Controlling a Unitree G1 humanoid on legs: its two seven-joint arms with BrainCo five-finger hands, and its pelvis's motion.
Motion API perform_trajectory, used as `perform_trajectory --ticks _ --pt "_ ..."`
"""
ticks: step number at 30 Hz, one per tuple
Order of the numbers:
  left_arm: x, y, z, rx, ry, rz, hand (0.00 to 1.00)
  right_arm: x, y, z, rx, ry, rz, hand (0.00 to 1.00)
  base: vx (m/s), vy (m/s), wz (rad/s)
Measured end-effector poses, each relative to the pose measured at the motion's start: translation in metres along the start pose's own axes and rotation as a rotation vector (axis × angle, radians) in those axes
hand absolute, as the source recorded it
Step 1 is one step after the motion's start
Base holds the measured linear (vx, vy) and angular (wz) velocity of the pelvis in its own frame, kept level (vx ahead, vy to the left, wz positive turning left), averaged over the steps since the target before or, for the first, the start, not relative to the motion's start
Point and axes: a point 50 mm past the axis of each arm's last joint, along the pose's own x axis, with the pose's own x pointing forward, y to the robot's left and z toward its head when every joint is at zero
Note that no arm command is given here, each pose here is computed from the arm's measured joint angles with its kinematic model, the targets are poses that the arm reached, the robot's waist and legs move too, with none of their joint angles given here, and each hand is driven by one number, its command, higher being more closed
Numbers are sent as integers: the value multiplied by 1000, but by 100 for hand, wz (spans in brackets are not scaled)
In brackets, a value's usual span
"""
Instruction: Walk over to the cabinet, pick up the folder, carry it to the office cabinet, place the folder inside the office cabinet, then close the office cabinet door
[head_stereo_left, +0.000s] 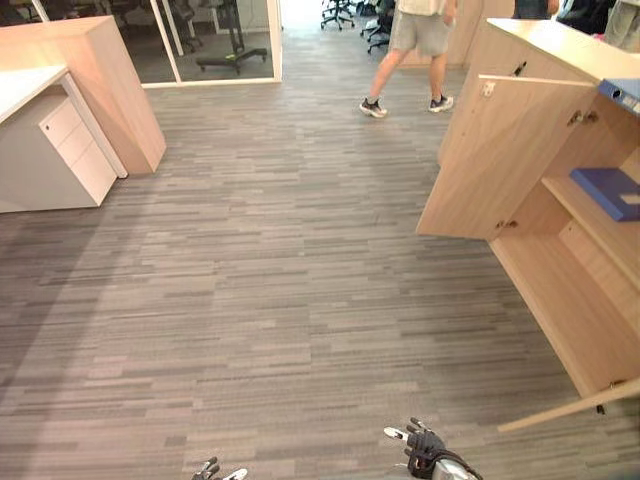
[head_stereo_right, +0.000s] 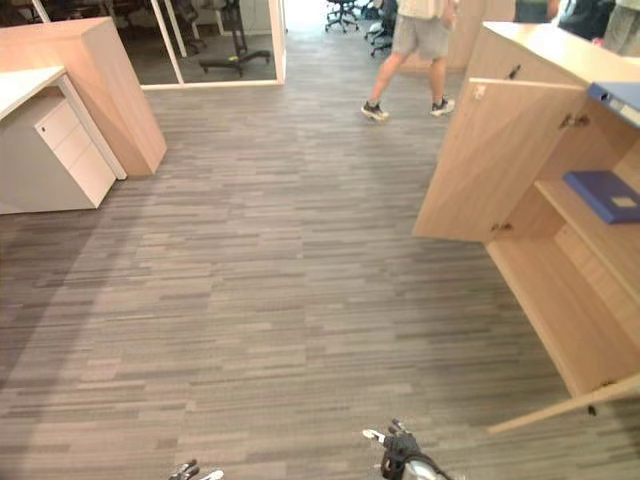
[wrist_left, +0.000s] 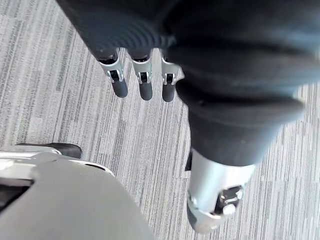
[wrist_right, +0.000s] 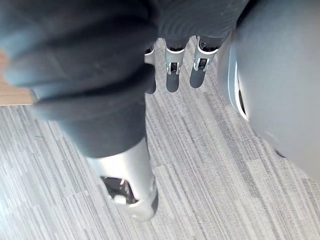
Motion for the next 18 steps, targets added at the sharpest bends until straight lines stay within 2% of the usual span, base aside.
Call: perform_trajectory --ticks 6,12,18 --pt "3 0 5 -56 1 -2 0 2 9 12 -15 -50 30 0 250 -254 11" --pt "2 -5 -7 -253 48 19 0 2 7 12 -14 -35 36 0 252 -271 22" --pt "-1 -7 -15 -426 45 46 0 0 -2 -1 22 10 7 0 179 -124 5"
